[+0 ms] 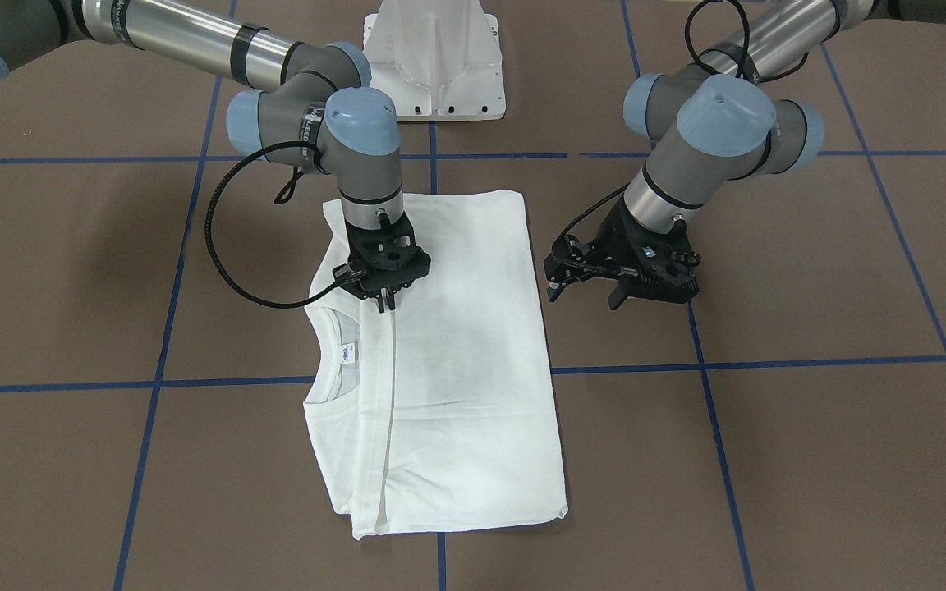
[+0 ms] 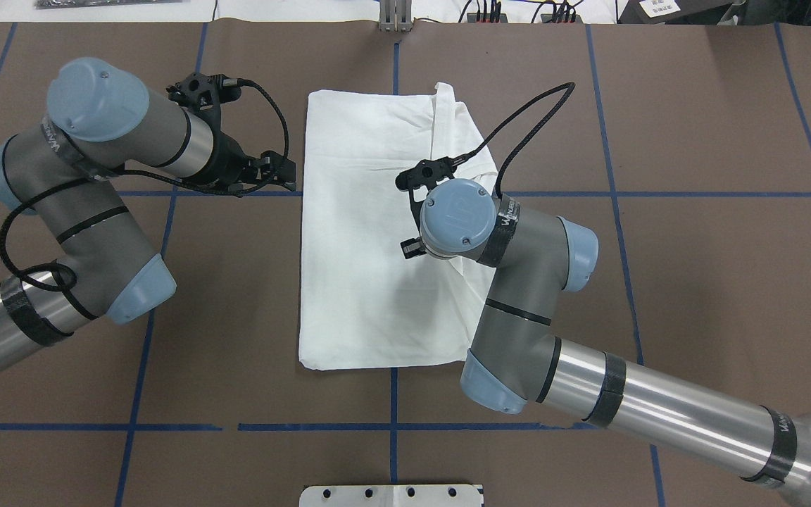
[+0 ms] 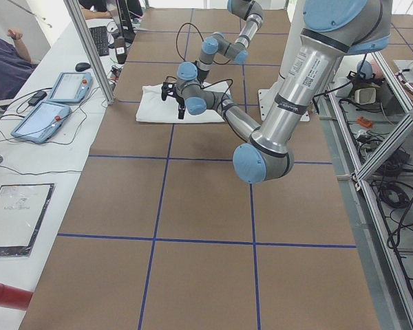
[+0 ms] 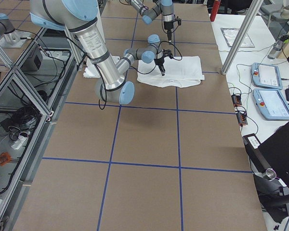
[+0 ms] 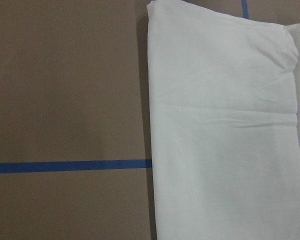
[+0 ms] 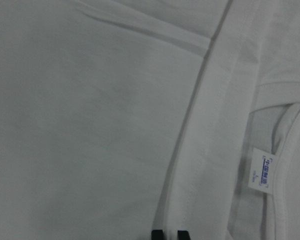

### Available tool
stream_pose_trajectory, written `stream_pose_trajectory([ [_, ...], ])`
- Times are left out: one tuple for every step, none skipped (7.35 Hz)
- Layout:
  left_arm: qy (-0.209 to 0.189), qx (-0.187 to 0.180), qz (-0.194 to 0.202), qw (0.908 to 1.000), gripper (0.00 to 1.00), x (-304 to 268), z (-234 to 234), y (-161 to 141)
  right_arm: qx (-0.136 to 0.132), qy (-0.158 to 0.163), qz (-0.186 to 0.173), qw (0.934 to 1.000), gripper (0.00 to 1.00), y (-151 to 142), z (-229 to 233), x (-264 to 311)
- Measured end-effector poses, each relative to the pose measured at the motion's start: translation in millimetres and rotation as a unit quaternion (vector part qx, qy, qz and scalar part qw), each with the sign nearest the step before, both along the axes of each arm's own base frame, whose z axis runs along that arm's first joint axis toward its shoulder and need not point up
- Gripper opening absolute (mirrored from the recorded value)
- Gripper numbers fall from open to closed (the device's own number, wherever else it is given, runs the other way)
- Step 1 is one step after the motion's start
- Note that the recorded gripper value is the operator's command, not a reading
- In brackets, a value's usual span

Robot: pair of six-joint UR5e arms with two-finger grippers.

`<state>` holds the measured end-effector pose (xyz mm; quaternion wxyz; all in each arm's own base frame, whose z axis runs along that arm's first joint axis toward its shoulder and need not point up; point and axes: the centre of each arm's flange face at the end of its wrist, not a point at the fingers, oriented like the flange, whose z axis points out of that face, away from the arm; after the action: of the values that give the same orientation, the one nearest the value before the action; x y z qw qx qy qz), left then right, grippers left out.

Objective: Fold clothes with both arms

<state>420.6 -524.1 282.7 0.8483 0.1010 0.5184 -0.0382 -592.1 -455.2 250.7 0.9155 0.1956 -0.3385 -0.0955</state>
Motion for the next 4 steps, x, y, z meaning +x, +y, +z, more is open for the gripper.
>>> stream_pose_trajectory([
  [0.001,0.000,0.000,1.0000,1.00,0.1,-0.7,-0.1,0.000,-0.001,0.000,1.0000,0.00,0.1,-0.3,0.1],
  [0.001,0.000,0.000,1.0000,1.00,0.2,-1.5,-0.2,0.000,-0.001,0.000,1.0000,0.00,0.3,0.4,0.3],
  [0.001,0.000,-0.001,1.0000,1.00,0.3,-2.1,-0.3,0.000,0.000,0.000,1.0000,0.00,0.8,2.9,1.4],
  [0.001,-0.001,-0.001,1.0000,1.00,0.4,-2.3,-0.4,-0.001,0.001,0.001,1.0000,0.00,2.4,9.2,6.4],
])
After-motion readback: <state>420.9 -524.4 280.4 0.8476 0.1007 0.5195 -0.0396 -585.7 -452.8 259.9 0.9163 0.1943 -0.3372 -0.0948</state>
